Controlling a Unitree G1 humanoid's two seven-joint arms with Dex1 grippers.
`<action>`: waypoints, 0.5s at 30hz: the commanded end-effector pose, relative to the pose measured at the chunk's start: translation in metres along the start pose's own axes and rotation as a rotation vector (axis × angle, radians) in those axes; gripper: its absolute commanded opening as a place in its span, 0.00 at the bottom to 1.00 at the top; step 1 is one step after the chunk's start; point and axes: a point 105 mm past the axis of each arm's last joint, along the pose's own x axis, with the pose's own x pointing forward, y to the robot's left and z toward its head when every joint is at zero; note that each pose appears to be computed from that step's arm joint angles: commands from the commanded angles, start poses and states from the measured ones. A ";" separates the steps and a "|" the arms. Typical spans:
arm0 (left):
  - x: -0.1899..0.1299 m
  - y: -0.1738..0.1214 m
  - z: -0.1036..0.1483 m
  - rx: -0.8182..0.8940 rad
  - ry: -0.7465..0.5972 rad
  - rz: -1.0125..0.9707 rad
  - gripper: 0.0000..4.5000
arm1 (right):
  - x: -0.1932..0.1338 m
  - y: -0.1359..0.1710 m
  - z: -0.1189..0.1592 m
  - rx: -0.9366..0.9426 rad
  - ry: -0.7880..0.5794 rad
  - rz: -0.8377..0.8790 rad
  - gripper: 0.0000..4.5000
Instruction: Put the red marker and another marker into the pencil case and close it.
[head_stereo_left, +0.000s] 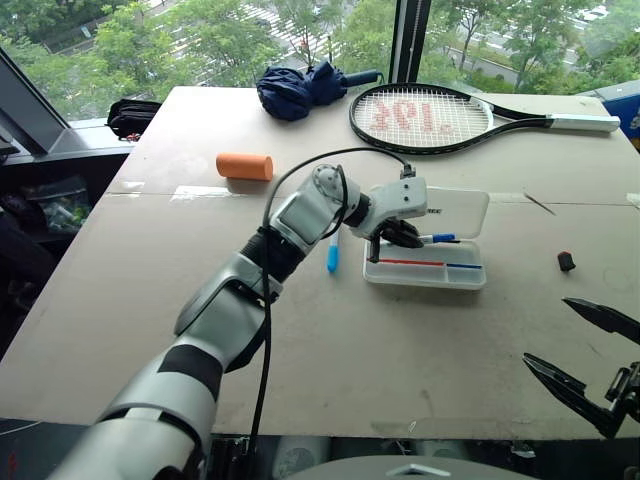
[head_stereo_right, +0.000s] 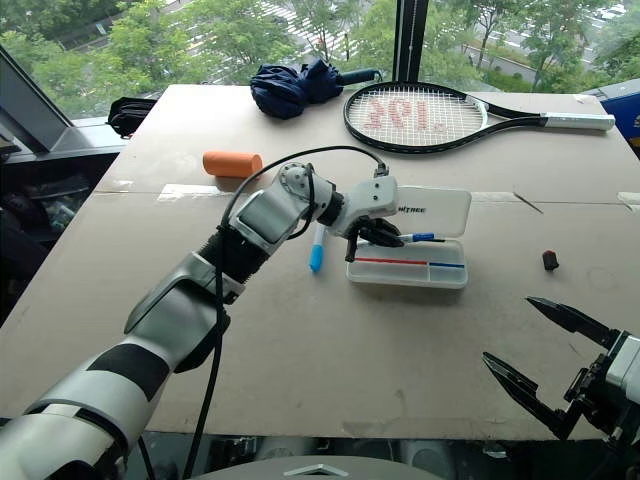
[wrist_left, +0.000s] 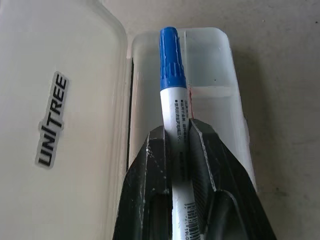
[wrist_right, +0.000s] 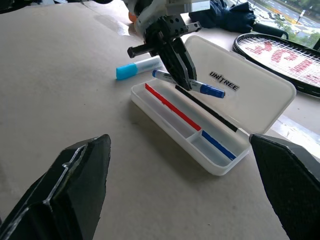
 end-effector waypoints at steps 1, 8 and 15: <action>0.002 0.009 0.008 0.073 0.022 0.006 0.01 | -0.001 0.002 0.009 -0.035 -0.009 -0.028 1.00; 0.019 0.012 0.005 0.115 0.075 -0.006 0.01 | -0.003 0.004 0.008 -0.035 -0.006 -0.055 1.00; -0.010 0.013 0.023 0.077 -0.056 -0.023 0.80 | -0.009 -0.002 -0.001 -0.003 0.033 -0.125 1.00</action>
